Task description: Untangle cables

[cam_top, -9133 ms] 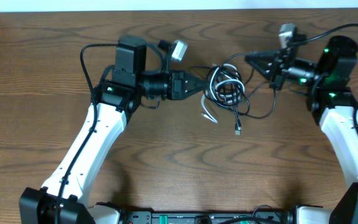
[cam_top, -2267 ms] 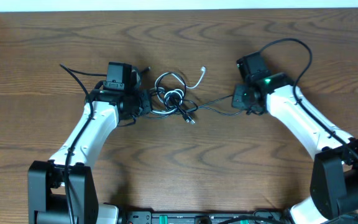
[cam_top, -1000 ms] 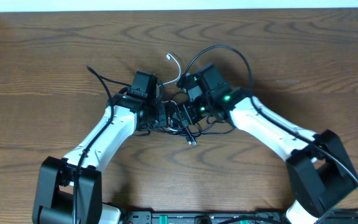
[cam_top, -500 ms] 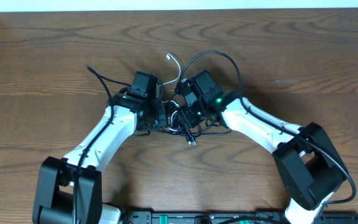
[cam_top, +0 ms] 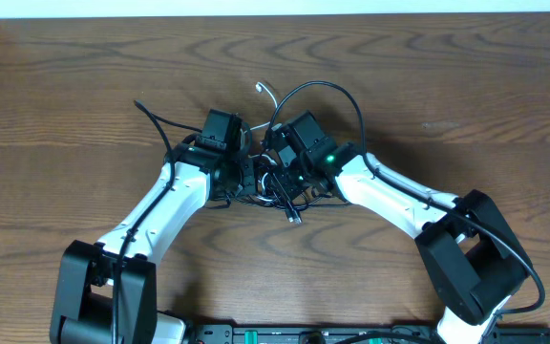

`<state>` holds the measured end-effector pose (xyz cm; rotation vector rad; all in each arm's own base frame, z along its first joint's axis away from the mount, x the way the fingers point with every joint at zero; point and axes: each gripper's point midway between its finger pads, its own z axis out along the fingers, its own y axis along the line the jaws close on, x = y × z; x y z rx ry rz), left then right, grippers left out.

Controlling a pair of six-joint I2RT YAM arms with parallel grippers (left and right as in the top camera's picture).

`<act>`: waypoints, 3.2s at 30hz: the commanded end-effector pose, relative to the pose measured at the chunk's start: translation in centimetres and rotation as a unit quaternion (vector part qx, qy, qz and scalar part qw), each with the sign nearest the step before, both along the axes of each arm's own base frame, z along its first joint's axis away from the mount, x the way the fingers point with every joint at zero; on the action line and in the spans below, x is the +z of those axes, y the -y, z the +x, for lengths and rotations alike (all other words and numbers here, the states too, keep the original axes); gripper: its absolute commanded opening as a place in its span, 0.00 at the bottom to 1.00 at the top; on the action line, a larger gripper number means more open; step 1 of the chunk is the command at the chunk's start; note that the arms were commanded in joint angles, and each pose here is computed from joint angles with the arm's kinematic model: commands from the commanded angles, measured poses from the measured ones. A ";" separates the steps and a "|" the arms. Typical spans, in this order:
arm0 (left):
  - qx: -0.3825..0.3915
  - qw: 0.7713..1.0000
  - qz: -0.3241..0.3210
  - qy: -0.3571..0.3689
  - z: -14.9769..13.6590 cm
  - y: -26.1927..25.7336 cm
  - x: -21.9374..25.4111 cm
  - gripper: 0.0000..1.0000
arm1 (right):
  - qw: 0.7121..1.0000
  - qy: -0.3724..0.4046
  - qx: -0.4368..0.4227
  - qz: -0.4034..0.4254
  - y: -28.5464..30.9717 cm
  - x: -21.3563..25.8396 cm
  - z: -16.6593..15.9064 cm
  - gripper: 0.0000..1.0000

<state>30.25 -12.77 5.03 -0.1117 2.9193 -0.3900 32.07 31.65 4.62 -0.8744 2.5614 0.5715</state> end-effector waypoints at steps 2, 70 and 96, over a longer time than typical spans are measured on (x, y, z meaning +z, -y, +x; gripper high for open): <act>-0.004 1.000 0.009 -0.002 -0.2 -0.2 -0.3 0.07 | 1.000 0.010 0.005 -0.013 0.1 -0.6 0.2 0.44; 0.098 0.990 0.075 -0.070 -2.6 -4.5 -1.2 0.07 | 0.998 -0.017 0.005 0.056 0.8 3.8 -0.2 0.53; 0.095 0.990 0.075 -0.070 -2.7 -4.5 -1.2 0.07 | 0.997 -0.029 0.045 0.051 -3.3 -1.6 -1.6 0.28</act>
